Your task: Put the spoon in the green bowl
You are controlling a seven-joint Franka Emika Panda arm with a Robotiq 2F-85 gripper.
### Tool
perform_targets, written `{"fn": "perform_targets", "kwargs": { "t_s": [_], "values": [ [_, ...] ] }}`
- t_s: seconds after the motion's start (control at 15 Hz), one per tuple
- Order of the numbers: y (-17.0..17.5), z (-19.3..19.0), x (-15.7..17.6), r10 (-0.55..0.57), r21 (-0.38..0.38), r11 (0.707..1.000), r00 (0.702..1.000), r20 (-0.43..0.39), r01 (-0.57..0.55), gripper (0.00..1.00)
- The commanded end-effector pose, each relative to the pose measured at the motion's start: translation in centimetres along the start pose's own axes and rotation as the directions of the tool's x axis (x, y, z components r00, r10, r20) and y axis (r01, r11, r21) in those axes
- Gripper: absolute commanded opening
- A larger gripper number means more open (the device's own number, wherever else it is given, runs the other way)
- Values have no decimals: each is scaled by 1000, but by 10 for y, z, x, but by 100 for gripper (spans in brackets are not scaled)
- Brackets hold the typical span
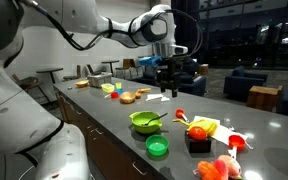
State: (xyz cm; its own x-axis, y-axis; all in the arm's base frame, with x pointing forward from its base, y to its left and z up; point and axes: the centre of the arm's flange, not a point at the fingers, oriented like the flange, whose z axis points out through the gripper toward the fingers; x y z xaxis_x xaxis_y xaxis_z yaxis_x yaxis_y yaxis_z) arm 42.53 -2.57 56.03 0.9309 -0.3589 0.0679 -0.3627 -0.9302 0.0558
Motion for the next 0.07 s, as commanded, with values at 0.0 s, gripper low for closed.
{"fn": "perform_targets", "kwargs": {
  "t_s": [0.0],
  "values": [
    [8,-2,-2,10,13,1000,1000,-3,-10,100]
  ]
}}
